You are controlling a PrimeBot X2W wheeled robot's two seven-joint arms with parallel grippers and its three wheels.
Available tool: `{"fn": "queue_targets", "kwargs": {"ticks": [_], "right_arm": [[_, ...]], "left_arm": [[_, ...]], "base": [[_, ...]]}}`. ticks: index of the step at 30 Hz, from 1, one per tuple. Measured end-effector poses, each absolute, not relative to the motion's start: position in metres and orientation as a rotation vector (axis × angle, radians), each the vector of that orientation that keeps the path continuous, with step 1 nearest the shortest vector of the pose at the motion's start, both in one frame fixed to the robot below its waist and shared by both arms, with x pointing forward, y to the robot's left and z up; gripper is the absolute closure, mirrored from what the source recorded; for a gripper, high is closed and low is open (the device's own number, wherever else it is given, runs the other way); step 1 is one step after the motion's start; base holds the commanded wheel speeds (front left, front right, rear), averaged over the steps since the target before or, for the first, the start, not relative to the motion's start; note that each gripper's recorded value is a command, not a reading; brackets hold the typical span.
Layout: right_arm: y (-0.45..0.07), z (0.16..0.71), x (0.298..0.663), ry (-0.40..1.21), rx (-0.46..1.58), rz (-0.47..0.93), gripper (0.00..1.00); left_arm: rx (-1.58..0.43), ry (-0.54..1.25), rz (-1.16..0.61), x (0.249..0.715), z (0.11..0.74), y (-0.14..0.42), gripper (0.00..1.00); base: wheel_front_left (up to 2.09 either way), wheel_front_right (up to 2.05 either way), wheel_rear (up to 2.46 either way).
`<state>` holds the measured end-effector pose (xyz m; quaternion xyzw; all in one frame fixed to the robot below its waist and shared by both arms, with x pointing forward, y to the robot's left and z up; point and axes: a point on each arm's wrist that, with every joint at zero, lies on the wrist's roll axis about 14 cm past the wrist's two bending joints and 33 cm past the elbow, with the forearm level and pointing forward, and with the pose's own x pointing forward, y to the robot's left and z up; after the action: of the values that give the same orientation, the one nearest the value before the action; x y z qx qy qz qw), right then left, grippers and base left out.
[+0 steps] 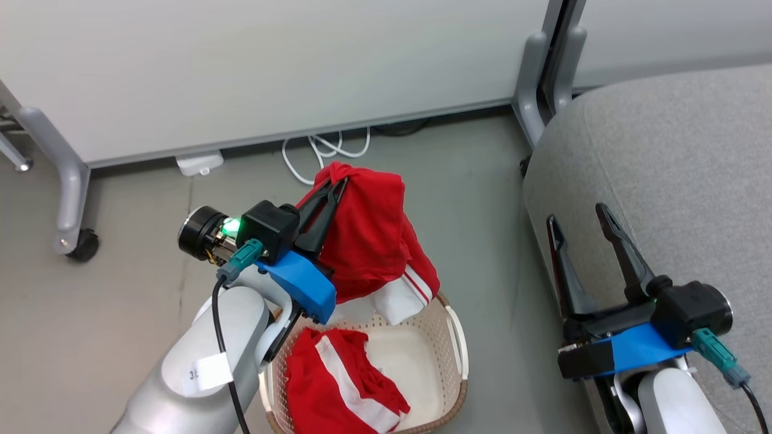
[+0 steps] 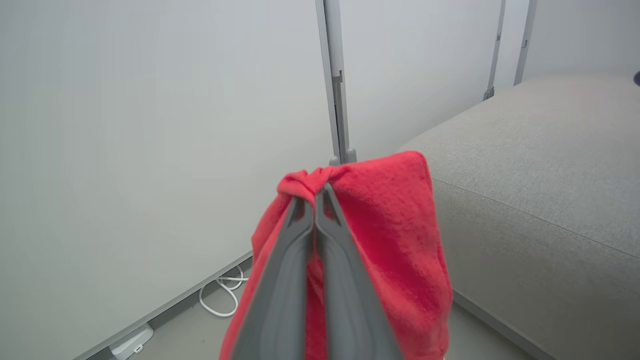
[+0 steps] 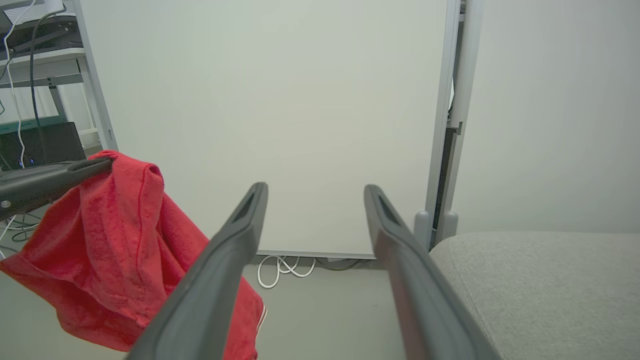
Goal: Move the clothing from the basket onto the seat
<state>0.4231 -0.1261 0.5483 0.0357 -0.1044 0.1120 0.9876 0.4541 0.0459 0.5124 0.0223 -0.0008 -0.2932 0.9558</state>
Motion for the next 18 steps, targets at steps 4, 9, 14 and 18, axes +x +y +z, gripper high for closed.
{"fn": "queue_targets", "kwargs": {"ticks": [4,9,14,18], "right_arm": [[-0.125,0.553,0.414,-0.221,0.078,0.229,0.00],[-0.122,0.556,0.409,-0.227,0.086,0.237,0.00],[-0.120,0.558,0.407,-0.231,0.087,0.243,0.00],[-0.118,0.559,0.406,-0.232,0.087,0.249,0.00]], "left_arm": [[0.059,-0.070,-0.588,0.449,0.537,0.048,1.00],[0.065,-0.105,-0.578,0.442,0.548,0.052,1.00],[0.066,-0.120,-0.572,0.438,0.553,0.055,1.00],[0.073,-0.122,-0.568,0.437,0.553,0.056,1.00]], "base": [[0.00,0.00,0.00],[0.00,0.00,0.00],[0.00,0.00,0.00],[0.00,0.00,0.00]]}}
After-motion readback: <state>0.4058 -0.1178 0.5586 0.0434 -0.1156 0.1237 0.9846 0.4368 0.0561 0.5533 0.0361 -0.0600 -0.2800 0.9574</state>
